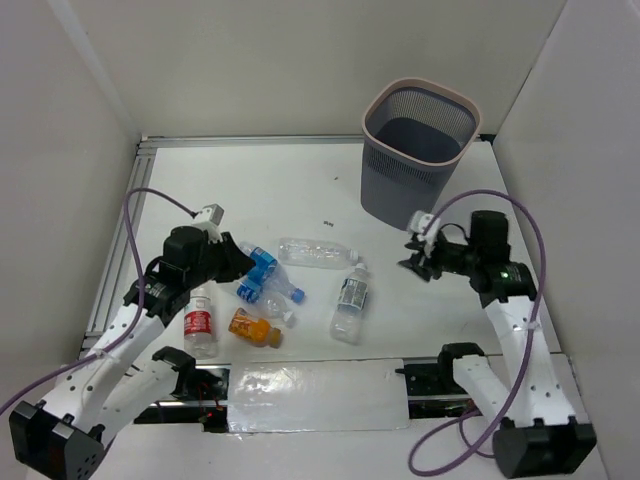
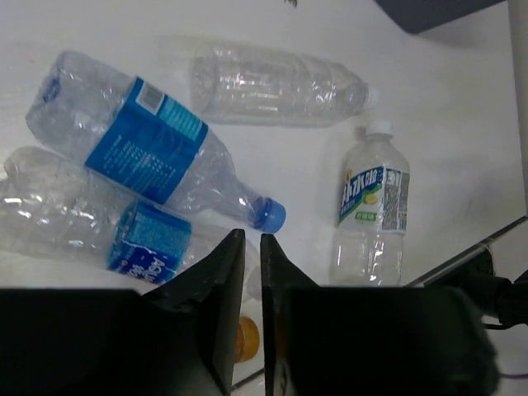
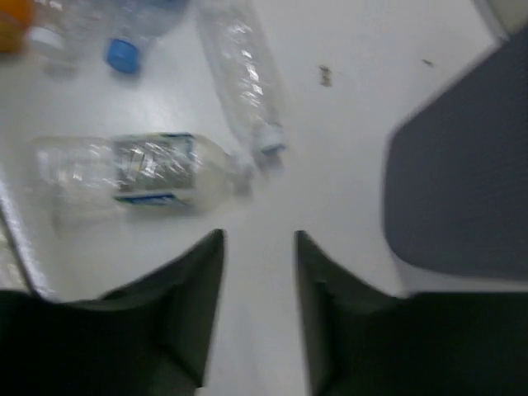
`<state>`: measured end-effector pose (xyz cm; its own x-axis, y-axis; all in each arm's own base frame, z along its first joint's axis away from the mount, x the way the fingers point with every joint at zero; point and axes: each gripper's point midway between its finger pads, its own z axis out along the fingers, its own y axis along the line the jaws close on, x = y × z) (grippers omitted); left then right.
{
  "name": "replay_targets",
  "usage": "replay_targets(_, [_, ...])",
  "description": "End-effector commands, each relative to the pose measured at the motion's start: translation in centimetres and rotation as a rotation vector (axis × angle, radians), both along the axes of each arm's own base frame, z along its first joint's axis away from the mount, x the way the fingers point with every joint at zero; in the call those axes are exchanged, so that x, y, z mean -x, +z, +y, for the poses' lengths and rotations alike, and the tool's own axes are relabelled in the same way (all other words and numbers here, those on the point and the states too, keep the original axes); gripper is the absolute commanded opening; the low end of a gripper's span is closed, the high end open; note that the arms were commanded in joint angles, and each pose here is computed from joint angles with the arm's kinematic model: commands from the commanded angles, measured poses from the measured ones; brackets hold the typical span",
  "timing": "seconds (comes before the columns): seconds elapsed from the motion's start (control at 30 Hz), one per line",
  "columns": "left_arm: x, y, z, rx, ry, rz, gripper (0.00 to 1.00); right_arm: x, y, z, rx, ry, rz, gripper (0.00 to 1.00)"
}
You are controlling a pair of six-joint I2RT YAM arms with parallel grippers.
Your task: Put the plastic bottles in the bin
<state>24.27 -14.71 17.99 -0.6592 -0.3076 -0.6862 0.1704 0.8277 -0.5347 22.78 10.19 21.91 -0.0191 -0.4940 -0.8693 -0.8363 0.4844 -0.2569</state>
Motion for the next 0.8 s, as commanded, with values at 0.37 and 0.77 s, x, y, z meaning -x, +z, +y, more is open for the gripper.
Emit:
replay_targets(0.37, [2.3, -1.9, 0.9, -0.017, 0.266, 0.139, 0.94, -6.4, -4.1, 16.1, 0.19, 0.205, -0.103, 1.0])
replay_targets(0.77, [5.4, -3.0, 1.7, -0.027, 0.367, 0.298, 0.95, -10.5, -13.6, 19.0, 0.327, 0.249, 0.053, 1.0])
